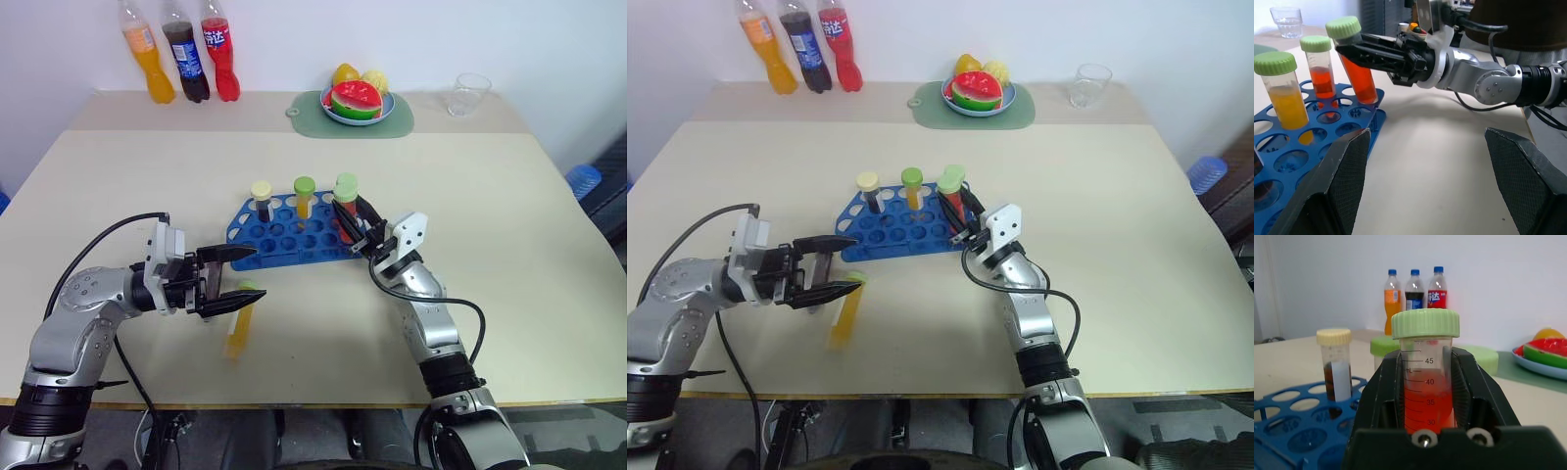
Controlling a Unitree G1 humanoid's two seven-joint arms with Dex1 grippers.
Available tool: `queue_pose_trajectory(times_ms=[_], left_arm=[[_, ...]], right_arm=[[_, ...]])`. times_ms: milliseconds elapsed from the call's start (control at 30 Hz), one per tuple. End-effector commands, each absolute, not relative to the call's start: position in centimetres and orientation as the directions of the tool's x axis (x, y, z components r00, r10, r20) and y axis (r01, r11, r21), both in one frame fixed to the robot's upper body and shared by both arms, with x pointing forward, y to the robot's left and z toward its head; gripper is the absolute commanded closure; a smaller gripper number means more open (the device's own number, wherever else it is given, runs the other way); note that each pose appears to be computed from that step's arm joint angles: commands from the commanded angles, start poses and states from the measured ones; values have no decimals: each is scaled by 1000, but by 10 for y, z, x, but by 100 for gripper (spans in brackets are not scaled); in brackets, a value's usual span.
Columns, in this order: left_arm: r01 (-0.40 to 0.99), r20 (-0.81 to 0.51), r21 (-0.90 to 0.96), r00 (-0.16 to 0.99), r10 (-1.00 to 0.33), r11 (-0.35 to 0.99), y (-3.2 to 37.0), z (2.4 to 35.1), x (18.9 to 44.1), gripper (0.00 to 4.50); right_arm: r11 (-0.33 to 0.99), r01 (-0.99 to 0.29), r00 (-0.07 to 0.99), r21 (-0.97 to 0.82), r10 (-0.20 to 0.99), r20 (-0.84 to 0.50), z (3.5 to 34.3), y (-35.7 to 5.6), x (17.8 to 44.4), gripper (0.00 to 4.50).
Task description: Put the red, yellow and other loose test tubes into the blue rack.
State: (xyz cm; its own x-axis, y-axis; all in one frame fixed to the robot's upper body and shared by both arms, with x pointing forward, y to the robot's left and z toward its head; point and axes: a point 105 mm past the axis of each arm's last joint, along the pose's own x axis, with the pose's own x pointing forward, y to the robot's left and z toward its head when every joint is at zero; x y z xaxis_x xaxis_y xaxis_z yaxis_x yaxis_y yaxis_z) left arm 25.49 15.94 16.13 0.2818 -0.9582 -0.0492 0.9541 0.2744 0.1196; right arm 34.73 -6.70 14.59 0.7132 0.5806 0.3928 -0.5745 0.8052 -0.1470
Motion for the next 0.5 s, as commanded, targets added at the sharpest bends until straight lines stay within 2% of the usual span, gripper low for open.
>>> queue_pose_trajectory(times_ms=[33,267,433,500], left_arm=[[951,-29,149,279,-960,271,159,170,251,64],[952,-16,126,284,-959,280,157,169,249,64],[938,17,42,344,-939,345,155,173,250,64],[916,30,8,402,-915,402,153,176,250,64]], right_arm=[[771,-625,684,-125,617,389,146,-59,346,370],[778,-593,683,-208,623,382,149,-72,342,12],[746,-590,686,-311,665,296,151,-96,327,12],[719,-611,684,-331,690,238,148,-108,314,12]])
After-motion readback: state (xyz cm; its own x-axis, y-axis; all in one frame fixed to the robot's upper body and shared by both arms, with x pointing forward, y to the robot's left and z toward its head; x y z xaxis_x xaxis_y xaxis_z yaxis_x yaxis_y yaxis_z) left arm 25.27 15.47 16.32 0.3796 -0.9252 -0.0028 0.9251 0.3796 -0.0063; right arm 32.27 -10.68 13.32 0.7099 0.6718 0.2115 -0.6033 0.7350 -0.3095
